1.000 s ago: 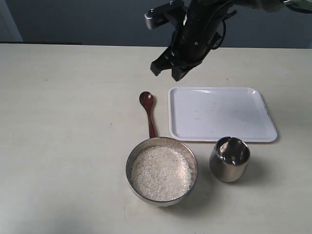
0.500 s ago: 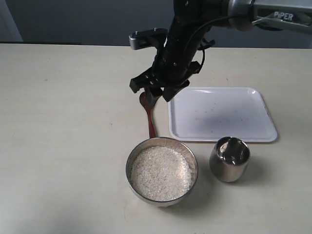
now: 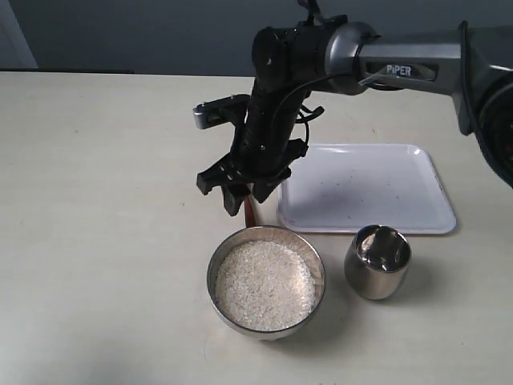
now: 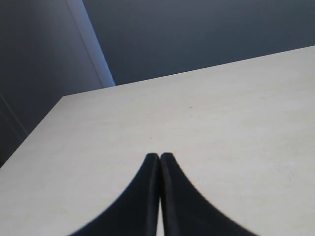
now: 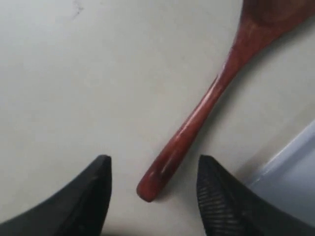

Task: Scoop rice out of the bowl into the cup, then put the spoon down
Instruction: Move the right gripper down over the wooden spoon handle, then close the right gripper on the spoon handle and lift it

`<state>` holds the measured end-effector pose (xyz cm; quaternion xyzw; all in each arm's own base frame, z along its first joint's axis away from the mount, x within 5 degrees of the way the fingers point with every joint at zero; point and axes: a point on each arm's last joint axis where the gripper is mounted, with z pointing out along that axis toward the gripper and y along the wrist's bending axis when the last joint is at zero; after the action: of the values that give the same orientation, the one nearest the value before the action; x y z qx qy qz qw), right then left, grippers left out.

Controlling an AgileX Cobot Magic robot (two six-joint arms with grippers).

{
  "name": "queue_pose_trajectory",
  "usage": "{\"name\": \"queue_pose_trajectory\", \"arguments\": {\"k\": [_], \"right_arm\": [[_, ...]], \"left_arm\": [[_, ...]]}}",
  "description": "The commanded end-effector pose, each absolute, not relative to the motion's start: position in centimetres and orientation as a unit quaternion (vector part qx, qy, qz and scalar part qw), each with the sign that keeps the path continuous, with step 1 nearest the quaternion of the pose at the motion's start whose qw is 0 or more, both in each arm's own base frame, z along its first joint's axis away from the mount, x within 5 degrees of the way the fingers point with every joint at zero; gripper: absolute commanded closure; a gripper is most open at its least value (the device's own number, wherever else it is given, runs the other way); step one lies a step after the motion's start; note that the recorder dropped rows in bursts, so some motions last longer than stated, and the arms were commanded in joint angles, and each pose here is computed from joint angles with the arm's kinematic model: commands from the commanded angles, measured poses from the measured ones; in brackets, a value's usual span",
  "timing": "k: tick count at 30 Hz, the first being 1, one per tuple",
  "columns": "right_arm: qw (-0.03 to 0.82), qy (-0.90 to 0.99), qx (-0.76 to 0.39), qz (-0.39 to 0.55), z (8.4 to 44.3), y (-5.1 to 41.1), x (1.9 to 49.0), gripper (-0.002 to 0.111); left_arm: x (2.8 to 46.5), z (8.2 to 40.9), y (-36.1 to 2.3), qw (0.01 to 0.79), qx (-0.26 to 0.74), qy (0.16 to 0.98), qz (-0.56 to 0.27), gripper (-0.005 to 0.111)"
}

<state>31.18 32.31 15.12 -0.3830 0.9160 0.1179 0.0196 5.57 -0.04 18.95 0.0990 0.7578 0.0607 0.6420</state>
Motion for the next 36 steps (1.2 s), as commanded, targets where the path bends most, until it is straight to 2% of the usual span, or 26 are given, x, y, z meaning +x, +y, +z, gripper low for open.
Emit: {"name": "queue_pose_trajectory", "arguments": {"k": [1, 25, 27, 29, 33, 36], "right_arm": [[0.023, 0.921, -0.378, 0.090, 14.0, 32.3, 31.5, 0.057], [-0.003, 0.939, -0.338, 0.067, 10.5, 32.3, 31.7, 0.057], [-0.004, 0.938, -0.339, 0.068, 10.5, 32.4, 31.5, 0.063], [-0.003, 0.937, -0.344, 0.066, 10.5, 32.6, 31.4, 0.076], [-0.001, 0.934, -0.350, 0.067, 10.5, 33.1, 30.9, 0.109], [0.002, 0.934, -0.350, 0.073, 10.6, 33.4, 30.7, 0.109]], "left_arm": [[5.6, 19.2, -0.1, 0.650, 0.095, 0.752, 0.058, 0.106], [5.6, 19.2, -0.1, 0.650, 0.095, 0.752, 0.058, 0.106], [5.6, 19.2, -0.1, 0.650, 0.095, 0.752, 0.058, 0.106], [5.6, 19.2, -0.1, 0.650, 0.095, 0.752, 0.058, 0.106], [5.6, 19.2, -0.1, 0.650, 0.095, 0.752, 0.058, 0.106], [5.6, 19.2, -0.1, 0.650, 0.095, 0.752, 0.058, 0.106]]}}
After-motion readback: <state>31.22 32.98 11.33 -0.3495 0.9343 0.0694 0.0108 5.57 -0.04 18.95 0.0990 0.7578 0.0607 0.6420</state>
